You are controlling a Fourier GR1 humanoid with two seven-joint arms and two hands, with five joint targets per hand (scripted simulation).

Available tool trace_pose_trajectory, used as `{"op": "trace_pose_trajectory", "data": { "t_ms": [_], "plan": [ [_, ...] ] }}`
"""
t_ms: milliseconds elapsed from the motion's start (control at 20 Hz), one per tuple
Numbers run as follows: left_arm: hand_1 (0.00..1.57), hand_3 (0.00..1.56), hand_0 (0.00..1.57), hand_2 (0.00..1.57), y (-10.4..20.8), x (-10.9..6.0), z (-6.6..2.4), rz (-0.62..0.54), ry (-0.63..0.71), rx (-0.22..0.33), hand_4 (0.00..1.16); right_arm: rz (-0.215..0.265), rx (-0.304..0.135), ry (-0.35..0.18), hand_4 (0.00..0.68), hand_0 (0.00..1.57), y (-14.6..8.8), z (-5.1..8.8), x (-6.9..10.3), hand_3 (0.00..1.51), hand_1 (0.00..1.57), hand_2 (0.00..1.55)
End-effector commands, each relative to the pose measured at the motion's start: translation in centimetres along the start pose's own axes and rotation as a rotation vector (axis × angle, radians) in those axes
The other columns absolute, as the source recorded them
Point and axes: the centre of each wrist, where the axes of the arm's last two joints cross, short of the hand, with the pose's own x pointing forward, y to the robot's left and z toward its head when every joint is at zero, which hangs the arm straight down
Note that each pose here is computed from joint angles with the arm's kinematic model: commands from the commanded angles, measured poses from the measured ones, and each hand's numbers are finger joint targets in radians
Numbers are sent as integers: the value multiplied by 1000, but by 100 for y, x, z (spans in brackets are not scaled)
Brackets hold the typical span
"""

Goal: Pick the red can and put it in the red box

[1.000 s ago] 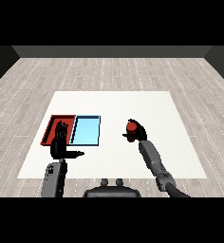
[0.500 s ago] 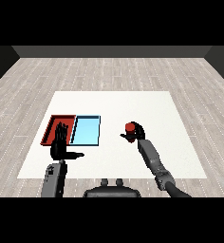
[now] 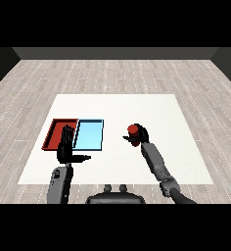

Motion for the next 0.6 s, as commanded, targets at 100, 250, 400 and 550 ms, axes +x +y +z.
{"op": "trace_pose_trajectory", "data": {
  "t_ms": [100, 250, 400, 550],
  "plan": [
    [0, 0, 0, 0, 260, -50, 149, 8, -9, -22, 0, -22, -26, -104, 586, 1544, -5, -16, 256, 1381, 1544, 1468],
    [0, 0, 0, 0, 166, -5, -66, 17, 24, -29, 0, -21, -15, -156, 581, 1547, -45, 62, 473, 1383, 1547, 1458],
    [0, 0, 0, 0, 195, -22, -58, -6, 8, -31, 0, -22, -31, -177, 583, 1539, -267, 185, 513, 1380, 1539, 1458],
    [0, 0, 0, 0, 141, 145, -167, -28, 32, -28, 0, -24, -19, -227, 608, 1515, -209, 136, 739, 1383, 1515, 1460]
  ]
}}
